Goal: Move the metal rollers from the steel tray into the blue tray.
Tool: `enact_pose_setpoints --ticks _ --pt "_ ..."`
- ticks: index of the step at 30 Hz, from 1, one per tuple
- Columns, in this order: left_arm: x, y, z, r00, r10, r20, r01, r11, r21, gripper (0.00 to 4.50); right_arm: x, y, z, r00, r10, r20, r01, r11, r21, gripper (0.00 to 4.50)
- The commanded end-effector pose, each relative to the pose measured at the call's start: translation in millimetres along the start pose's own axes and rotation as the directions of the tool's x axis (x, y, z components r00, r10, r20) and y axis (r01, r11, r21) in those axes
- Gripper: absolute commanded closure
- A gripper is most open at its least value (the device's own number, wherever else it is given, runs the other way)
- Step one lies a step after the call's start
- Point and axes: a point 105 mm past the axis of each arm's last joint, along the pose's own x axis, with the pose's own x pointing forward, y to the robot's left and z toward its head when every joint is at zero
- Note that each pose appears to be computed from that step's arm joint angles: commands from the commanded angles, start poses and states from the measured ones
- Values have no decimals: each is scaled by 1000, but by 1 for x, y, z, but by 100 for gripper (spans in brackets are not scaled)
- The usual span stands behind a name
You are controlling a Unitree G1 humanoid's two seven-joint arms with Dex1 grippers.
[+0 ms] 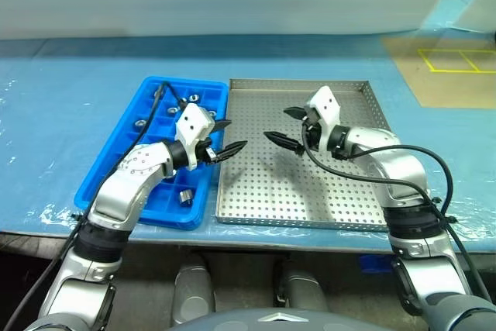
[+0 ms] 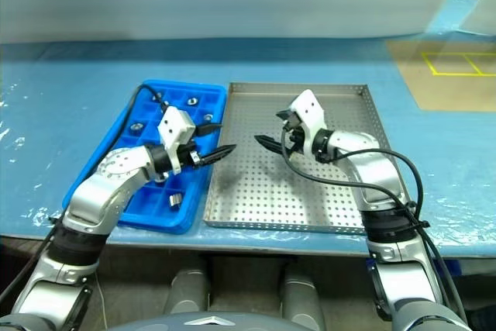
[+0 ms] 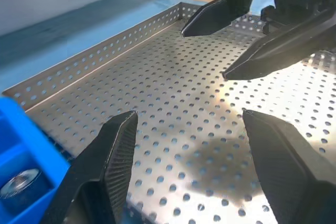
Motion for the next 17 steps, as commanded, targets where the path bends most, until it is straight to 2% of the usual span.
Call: enact_pose_setpoints --ticks 1,3,7,12,17 --pt "9 2 10 999 -18 50 16 999 42 113 -17 -7 17 995 -72 75 73 997 -18 3" --pt "14 2 11 997 -25 74 23 999 29 97 -26 -10 14 992 -96 79 96 995 10 1" --pt "20 2 1 996 -41 80 38 999 35 3 -40 -9 -2 992 -115 48 114 993 32 0" --pt "26 12 5 990 5 138 -11 999 41 3 -46 -14 -11 986 -158 49 155 987 48 0" --pt "29 7 8 988 -19 152 13 999 41 3 -46 -11 -8 983 -160 88 153 985 74 0"
